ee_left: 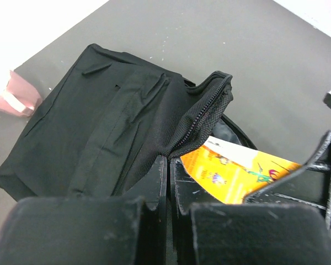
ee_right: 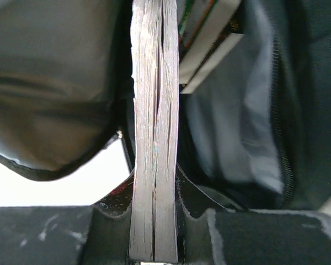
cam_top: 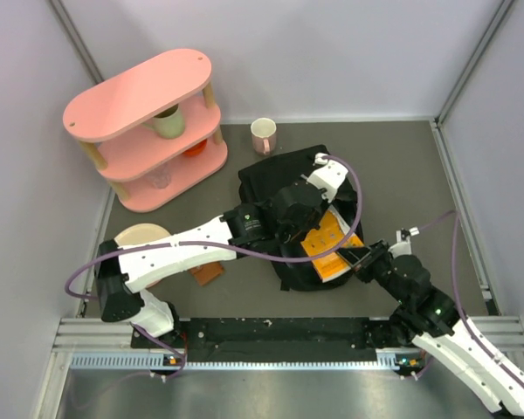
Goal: Pack the student bag
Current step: Place the book in the student bag.
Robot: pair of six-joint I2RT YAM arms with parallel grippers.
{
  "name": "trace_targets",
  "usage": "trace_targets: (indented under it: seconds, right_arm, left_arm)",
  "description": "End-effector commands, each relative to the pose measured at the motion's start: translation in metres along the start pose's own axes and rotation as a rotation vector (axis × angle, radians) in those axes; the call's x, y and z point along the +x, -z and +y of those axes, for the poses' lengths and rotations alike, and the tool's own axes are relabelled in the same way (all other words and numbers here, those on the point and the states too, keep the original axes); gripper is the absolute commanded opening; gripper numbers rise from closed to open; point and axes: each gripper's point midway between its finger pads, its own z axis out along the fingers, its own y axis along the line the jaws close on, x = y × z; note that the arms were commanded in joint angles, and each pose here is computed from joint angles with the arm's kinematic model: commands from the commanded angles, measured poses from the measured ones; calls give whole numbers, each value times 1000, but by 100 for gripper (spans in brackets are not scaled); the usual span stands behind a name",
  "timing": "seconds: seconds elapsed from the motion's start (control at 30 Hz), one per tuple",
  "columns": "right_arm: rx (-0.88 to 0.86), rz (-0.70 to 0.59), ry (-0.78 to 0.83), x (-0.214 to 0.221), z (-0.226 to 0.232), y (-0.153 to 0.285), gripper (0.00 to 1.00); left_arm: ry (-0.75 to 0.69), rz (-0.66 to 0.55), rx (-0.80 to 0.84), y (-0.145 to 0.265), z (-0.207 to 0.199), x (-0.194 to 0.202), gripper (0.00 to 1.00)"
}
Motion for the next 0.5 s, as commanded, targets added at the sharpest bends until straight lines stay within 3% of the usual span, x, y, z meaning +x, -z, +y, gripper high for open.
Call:
trace_targets:
  seconds: [0.0, 0.23, 0.47]
  right_arm:
    - [-255, -69, -102, -18, 75, -8, 0]
    - [-239, -159, -162, -30, 79, -56, 0]
    - [-179, -242, -68, -40, 89, -109, 0]
  left_arm:
    - [118, -199, 71, 31, -4, -65, 0]
    - [136, -229, 92, 39, -5, -77, 0]
    - [157, -250, 83, 47, 0, -82, 0]
